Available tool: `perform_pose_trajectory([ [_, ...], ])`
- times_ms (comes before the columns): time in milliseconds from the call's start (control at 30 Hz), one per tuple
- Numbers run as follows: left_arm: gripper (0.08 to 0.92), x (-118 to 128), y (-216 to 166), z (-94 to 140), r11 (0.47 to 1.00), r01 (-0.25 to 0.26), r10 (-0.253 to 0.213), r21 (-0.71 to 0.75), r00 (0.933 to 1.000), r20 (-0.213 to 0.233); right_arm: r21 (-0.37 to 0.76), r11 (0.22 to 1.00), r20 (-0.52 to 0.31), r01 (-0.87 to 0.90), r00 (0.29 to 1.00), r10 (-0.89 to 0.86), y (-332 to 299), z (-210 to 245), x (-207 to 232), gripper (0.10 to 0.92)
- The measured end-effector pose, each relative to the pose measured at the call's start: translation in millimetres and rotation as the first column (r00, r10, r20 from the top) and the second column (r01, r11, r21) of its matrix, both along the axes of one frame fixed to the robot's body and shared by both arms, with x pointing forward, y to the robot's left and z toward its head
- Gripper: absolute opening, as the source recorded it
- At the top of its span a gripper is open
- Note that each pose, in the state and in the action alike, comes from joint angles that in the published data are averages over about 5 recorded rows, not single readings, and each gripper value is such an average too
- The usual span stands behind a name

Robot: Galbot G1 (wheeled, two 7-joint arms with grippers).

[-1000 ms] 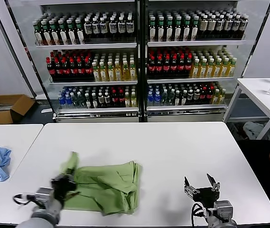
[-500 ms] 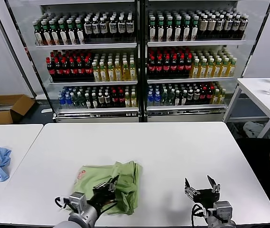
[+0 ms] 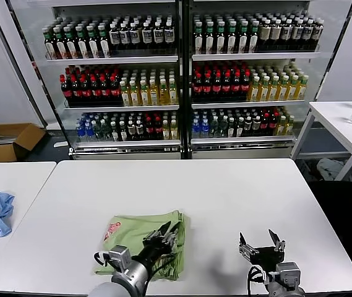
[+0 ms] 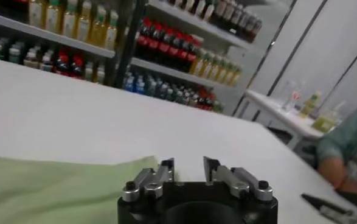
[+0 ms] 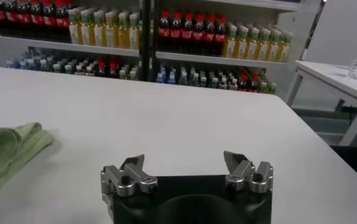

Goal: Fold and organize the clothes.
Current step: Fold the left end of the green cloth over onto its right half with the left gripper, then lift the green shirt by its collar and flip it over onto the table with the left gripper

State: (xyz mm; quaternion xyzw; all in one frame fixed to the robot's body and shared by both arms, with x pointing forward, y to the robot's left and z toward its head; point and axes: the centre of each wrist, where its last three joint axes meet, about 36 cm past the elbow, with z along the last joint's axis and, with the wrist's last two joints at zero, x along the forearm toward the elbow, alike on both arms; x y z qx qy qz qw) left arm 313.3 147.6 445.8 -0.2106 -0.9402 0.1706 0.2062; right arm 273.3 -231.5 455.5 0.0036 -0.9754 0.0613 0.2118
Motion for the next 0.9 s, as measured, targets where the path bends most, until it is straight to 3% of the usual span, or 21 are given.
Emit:
perform_pose_trajectory([
  [167, 0.555, -6, 12, 9, 0.999, -0.032, 0.032, 0.001, 0.9979, 0.056, 0.001, 1.0, 0.008, -0.001, 1.0, 0.001, 0, 1, 1, 0.823],
  [300, 0.677, -8, 43, 5, 0.989, -0.104, 0.096, 0.101, 0.9923, 0.078, 0.001, 1.0, 0.011, -0.002, 1.0, 0.002, -1, 1, 1, 0.823],
  [433, 0.78, -8, 81, -8, 0.959, -0.184, 0.172, 0.214, 0.9824, 0.073, -0.003, 1.0, 0.014, 0.002, 1.0, -0.002, -3, 0, 1, 0.823],
  [600, 0.821, -6, 113, -23, 0.923, -0.238, 0.232, 0.303, 0.9711, 0.056, -0.007, 1.0, 0.017, 0.009, 1.0, -0.009, -6, -1, 1, 0.823],
  [900, 0.823, -6, 146, -40, 0.894, -0.264, 0.277, 0.361, 0.9607, 0.015, -0.011, 1.0, 0.019, 0.018, 1.0, -0.017, -9, -3, 2, 0.823],
])
